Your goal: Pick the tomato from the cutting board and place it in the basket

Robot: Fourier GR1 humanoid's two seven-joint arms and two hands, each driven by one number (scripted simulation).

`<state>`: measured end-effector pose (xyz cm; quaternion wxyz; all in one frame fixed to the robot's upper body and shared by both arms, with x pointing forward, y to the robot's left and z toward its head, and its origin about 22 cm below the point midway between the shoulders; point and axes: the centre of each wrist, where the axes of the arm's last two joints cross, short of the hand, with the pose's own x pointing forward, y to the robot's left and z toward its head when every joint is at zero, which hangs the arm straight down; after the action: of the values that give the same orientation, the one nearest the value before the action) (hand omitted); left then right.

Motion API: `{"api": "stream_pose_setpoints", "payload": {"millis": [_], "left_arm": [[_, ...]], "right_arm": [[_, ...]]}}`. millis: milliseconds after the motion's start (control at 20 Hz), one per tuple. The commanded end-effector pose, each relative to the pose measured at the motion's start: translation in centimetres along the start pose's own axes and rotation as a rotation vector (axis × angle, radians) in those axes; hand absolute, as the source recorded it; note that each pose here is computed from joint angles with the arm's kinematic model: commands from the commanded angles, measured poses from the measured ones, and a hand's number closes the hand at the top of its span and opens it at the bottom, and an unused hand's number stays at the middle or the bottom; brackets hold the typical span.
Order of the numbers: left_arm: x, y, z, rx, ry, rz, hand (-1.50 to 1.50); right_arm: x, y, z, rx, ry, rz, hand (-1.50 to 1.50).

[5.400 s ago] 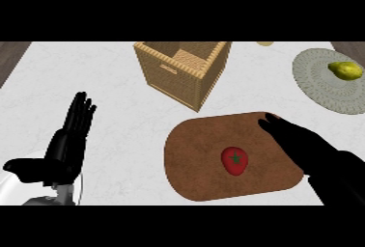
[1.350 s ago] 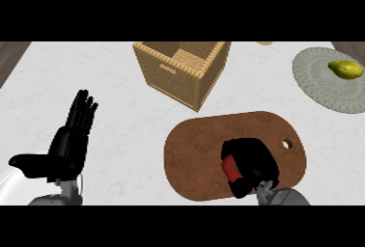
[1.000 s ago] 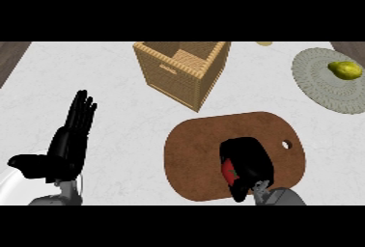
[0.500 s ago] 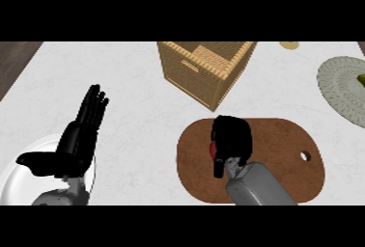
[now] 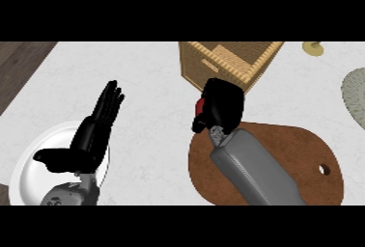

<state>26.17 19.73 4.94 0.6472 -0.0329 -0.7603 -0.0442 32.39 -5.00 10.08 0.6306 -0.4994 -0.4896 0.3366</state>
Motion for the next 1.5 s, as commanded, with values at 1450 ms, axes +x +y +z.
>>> {"api": "stream_pose_setpoints", "payload": {"millis": [1450], "left_arm": [[-1.6, -0.4, -0.5, 0.033, 0.034, -0.003, 0.00]], "right_arm": [[10.8, -8.2, -4.3, -0.424, 0.284, -0.249, 1.50]]}}
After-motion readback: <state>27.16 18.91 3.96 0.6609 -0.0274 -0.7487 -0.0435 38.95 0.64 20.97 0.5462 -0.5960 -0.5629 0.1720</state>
